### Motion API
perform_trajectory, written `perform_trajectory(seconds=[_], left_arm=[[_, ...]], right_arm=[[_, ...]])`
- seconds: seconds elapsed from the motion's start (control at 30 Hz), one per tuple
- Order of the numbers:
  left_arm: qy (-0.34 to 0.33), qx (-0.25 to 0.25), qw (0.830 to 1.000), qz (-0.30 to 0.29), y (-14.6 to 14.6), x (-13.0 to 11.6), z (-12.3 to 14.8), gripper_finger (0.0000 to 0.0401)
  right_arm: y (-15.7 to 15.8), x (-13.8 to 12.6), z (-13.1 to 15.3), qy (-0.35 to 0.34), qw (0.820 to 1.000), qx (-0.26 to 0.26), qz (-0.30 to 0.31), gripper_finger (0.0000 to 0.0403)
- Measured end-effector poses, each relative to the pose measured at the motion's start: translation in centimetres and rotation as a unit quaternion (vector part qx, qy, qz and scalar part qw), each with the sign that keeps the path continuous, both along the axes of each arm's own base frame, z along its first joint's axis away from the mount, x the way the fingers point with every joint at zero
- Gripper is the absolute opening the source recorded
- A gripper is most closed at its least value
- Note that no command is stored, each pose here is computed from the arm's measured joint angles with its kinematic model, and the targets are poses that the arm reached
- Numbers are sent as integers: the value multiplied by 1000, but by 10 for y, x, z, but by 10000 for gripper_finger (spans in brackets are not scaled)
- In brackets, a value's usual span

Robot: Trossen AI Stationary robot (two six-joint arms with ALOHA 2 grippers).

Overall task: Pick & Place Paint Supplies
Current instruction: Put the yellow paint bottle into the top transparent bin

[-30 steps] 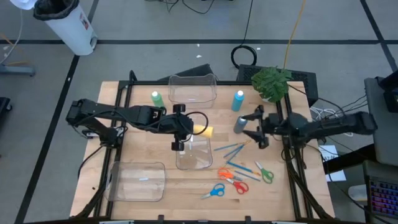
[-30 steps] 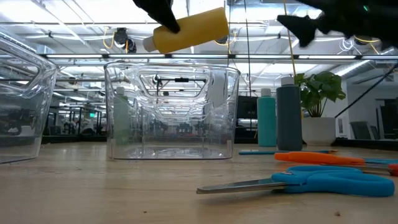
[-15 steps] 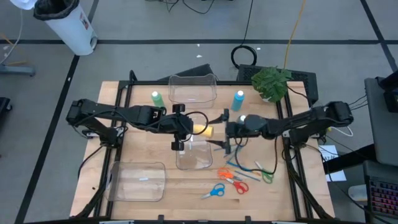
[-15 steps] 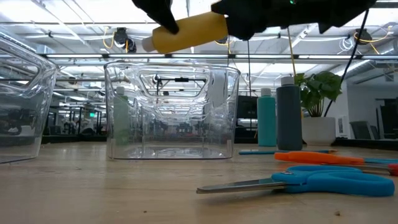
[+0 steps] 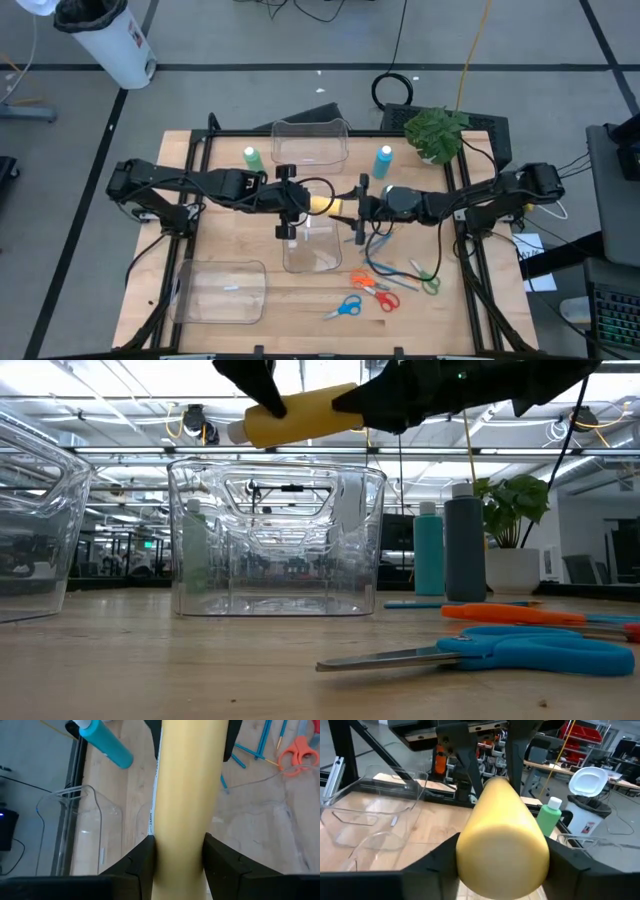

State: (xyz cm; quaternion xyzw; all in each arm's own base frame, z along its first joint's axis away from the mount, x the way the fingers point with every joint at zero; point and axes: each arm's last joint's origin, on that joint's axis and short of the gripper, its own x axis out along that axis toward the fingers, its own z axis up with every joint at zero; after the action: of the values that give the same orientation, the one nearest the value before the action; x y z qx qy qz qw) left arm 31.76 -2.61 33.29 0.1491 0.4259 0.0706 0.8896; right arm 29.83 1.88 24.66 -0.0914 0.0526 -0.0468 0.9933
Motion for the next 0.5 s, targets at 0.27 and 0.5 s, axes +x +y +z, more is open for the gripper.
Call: perform_trajectory(seconds=[0.27,0.5], left_arm=[[-100,-21,995,-2,5,-27,42,212],[-218,-31,975,11,23,-66,43,256]], right_arm=[[-4,-22,11,-26,1000,-2,-16,191],[-17,-59,-3,-149,988,24,-34,191]])
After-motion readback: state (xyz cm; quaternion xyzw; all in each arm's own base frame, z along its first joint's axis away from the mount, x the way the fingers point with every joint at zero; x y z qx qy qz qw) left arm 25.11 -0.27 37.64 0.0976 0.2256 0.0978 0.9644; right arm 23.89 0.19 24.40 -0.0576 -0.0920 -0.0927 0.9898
